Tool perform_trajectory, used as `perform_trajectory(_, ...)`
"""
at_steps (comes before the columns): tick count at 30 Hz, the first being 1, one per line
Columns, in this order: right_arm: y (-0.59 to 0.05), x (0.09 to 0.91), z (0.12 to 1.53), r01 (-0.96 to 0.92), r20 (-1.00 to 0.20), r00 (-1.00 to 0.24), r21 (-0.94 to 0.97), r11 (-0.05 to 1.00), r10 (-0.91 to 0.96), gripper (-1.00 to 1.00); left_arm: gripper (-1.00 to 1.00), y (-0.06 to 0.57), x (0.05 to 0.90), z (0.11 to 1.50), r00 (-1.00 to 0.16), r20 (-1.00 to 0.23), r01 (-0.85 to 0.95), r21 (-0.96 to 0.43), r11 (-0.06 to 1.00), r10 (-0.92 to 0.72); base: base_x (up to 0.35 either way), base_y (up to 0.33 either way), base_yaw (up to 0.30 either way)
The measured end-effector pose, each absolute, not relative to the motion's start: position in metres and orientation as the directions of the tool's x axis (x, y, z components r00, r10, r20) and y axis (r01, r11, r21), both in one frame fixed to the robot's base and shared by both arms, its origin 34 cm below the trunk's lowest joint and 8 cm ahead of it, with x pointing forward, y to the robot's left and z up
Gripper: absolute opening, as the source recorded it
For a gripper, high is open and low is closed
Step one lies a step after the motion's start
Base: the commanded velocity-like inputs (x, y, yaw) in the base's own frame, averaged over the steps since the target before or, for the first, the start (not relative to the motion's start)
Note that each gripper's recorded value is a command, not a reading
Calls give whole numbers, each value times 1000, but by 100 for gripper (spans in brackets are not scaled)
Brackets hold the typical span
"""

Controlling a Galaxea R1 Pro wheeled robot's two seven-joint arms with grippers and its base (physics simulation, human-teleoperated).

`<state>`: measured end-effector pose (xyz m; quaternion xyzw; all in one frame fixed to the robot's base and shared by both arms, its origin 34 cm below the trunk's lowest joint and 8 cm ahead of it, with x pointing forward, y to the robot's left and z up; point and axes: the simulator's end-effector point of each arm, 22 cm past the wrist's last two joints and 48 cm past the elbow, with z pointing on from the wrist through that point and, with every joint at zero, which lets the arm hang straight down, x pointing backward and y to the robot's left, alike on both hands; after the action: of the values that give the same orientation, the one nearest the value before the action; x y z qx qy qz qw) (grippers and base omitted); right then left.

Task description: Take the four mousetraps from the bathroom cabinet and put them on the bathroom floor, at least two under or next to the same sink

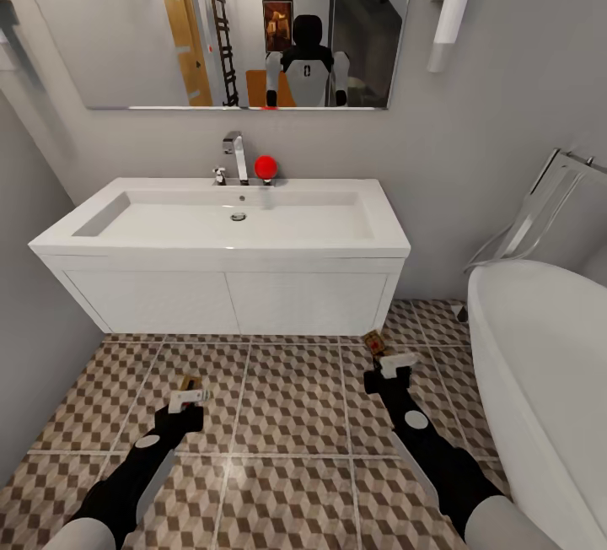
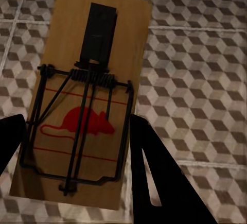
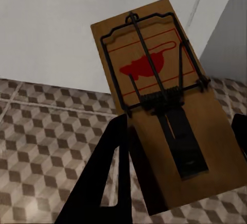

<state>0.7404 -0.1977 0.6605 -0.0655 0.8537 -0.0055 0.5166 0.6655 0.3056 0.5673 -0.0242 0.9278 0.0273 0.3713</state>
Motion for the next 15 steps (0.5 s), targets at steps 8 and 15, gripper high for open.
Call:
perform_trajectory(8, -196, 730, 644, -109, -882, -466, -13, 994, -63, -100, -100, 306, 653, 555, -745, -667, -61, 30, 998, -25, 0, 0, 0)
perform_trajectory(15, -200, 727, 638, -30, -863, -498, 119, 992, 88, -100, -100, 306, 652, 554, -746, -666, -62, 30, 998, -26, 0, 0, 0)
